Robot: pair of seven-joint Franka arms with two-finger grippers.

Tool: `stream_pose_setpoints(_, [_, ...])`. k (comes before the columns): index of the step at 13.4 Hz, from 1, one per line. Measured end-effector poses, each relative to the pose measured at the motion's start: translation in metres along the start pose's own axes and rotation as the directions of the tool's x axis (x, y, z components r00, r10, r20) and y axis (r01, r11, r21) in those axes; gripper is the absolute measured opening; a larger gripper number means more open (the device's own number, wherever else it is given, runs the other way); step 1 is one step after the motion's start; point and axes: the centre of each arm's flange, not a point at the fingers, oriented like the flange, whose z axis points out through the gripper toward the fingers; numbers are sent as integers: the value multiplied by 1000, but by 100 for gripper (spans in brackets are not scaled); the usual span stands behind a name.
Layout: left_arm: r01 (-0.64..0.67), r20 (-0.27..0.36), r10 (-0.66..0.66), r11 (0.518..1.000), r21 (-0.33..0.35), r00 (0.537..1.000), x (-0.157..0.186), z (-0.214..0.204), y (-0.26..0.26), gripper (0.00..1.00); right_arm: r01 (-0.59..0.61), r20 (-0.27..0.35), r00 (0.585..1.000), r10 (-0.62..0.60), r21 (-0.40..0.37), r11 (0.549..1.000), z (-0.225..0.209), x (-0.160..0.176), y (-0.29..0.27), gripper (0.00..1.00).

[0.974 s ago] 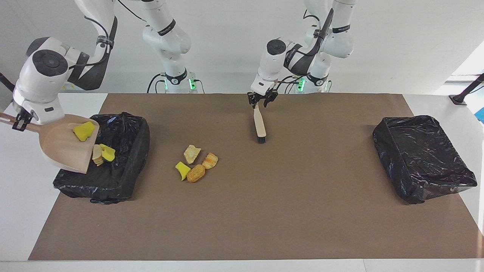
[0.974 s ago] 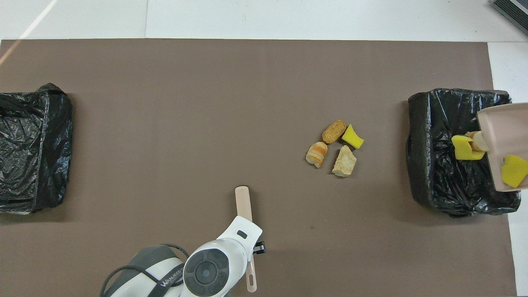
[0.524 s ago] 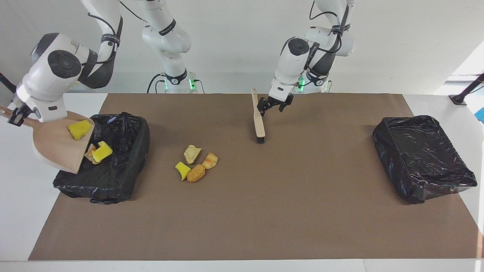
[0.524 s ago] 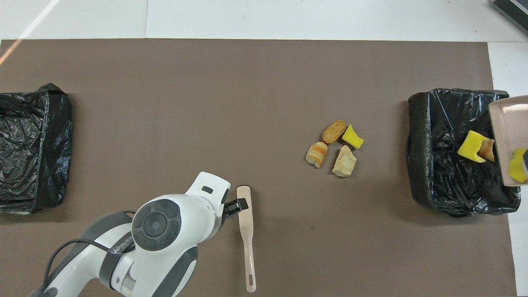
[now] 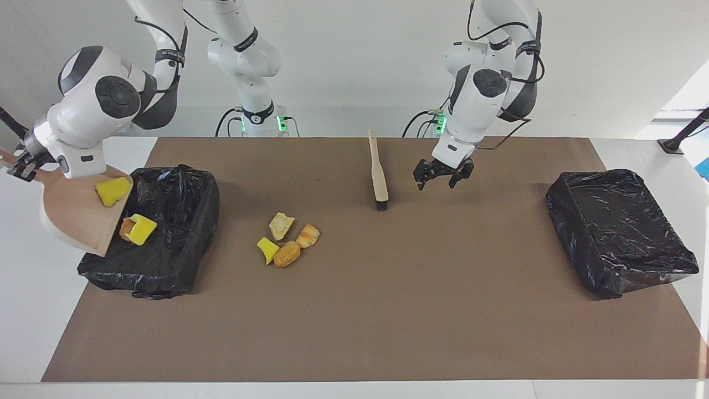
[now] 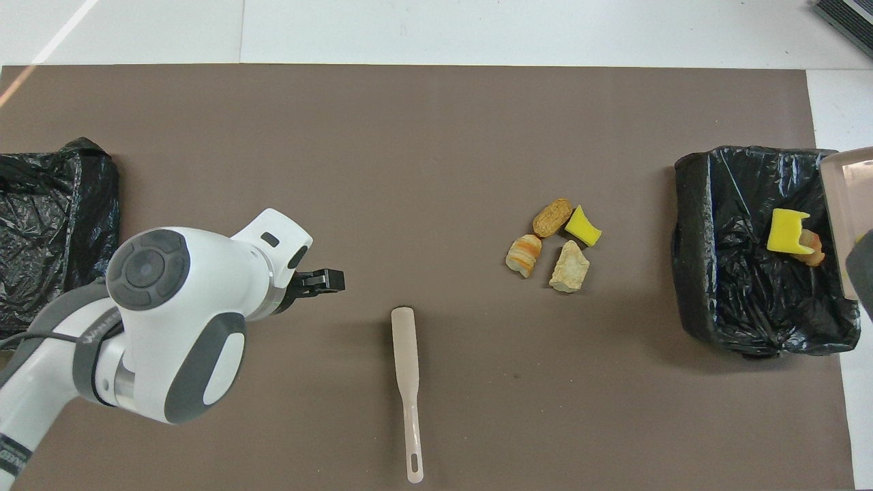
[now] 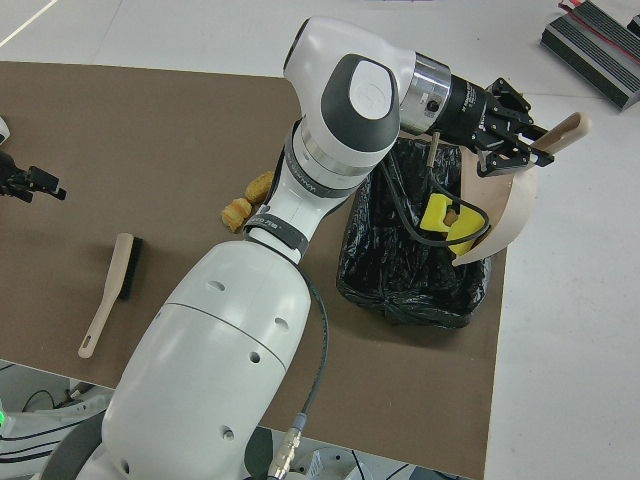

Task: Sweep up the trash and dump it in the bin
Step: 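Release the brush with the left gripper and withdraw it, then return the dustpan to the table center with the right gripper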

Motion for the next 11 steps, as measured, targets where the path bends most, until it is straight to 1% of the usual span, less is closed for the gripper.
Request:
stream_pose_setpoints(2, [-80, 18, 79, 997, 25, 997, 28, -16, -9, 100, -3, 60, 998, 5, -36, 999, -20, 8, 5, 32])
stream_pose_setpoints(4, [-122, 28, 121, 992, 31, 992, 53, -32, -17, 100, -11, 106, 994, 16, -44, 999, -45, 18, 5, 32])
stream_pose_setpoints(6, [-157, 28, 156, 987, 43, 987, 72, -52, -31, 100, -10, 120, 993, 15, -46, 999, -58, 22, 2, 32])
stream_pose_setpoints(8, [-178, 28, 176, 983, 45, 984, 86, -79, -60, 100, -33, 124, 992, 37, -37, 999, -58, 19, 0, 32])
stream_pose_setpoints(9, [-187, 29, 186, 981, 45, 982, 91, -93, -78, 100, -70, 111, 991, 74, -38, 997, -59, 14, -1, 32])
stream_pose_setpoints(10, [-191, 35, 189, 981, 45, 981, 95, -102, -96, 100, -120, 69, 990, 122, -29, 992, -64, 6, -3, 32])
stream_pose_setpoints(11, [-186, 41, 185, 981, 44, 982, 97, -108, -111, 100, -185, 9, 983, 185, 5, 983, -70, -5, -8, 32])
